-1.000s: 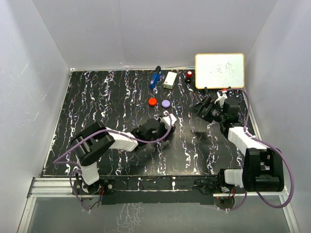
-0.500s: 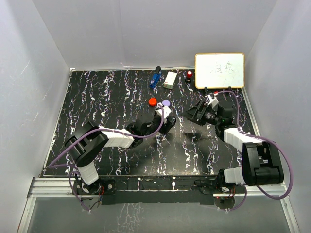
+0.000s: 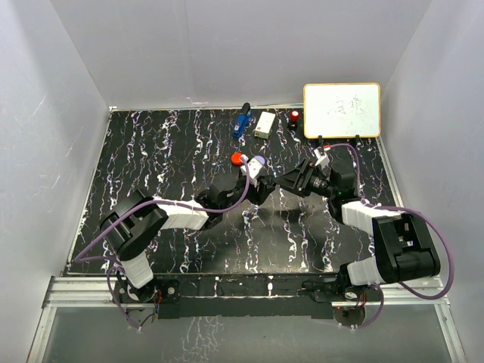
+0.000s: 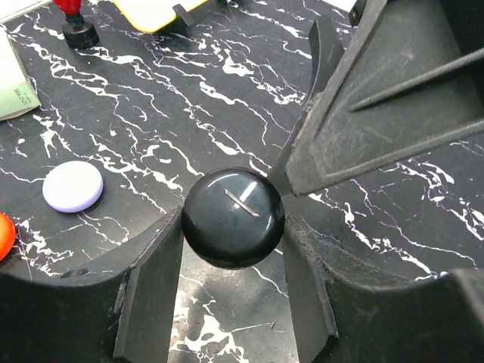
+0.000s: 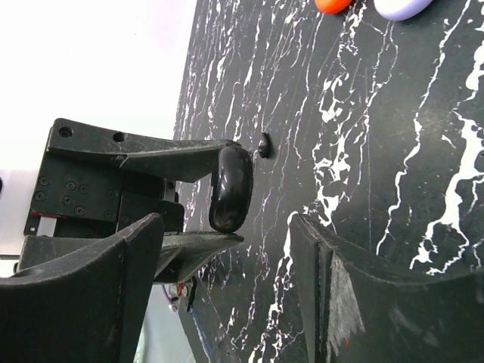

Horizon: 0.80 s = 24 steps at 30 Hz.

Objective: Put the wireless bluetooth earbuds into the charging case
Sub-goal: Pick up the charging case at the center of the board, then open the charging case.

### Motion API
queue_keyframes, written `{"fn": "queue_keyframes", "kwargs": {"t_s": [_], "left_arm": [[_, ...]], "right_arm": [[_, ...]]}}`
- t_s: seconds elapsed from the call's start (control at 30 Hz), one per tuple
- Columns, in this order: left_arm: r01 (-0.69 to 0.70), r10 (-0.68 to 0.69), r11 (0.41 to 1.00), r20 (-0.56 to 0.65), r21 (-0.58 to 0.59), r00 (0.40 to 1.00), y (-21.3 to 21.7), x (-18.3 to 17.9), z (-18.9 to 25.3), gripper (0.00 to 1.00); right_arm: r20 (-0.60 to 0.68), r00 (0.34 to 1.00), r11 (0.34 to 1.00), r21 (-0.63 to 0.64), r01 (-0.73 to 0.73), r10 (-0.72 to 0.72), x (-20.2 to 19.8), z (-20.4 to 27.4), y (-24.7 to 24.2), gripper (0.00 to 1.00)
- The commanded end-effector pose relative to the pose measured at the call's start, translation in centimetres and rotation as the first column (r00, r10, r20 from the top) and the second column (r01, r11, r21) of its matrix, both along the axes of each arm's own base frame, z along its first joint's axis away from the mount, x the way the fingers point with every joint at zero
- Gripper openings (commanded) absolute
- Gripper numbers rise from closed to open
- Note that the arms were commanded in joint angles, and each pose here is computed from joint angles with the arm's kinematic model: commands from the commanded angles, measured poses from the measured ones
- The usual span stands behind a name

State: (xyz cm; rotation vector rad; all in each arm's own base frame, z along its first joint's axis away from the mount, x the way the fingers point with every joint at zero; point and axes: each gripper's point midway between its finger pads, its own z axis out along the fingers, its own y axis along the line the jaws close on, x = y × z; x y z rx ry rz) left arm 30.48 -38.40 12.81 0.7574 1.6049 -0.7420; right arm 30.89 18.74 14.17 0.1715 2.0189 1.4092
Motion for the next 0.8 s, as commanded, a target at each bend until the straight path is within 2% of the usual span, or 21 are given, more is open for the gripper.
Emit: {"fn": "queue_keyframes", "kwargs": {"t_s": [0.0, 0.17, 0.37, 0.77], "left_arm": [[-0.002, 0.012, 0.991, 0.075, -0.133, 0.997, -0.18, 0.20, 5.37, 0.00], [0.011, 0.000, 0.990, 0.077, -0.141, 0.997, -0.17, -0.15, 5.50, 0.00], [0.030, -0.019, 0.989, 0.073, -0.148, 0.997, -0.27, -0.56, 5.49, 0.00], [0.036, -0.026, 0.988, 0.069, -0.148, 0.997, -0.35, -0.67, 5.18, 0.00]], "right_arm": [[0.072, 0.997, 1.000, 0.022, -0.007, 0.005, 0.41, 1.28, 0.58, 0.63], [0.069, 0.998, 0.999, 0.035, -0.006, 0.004, 0.49, 1.22, 0.75, 0.55], [0.070, 0.997, 0.999, 0.051, -0.011, 0.007, 0.52, 1.38, 0.94, 0.51], [0.068, 0.998, 0.997, 0.074, -0.019, 0.014, 0.58, 1.57, 1.26, 0.36]]}}
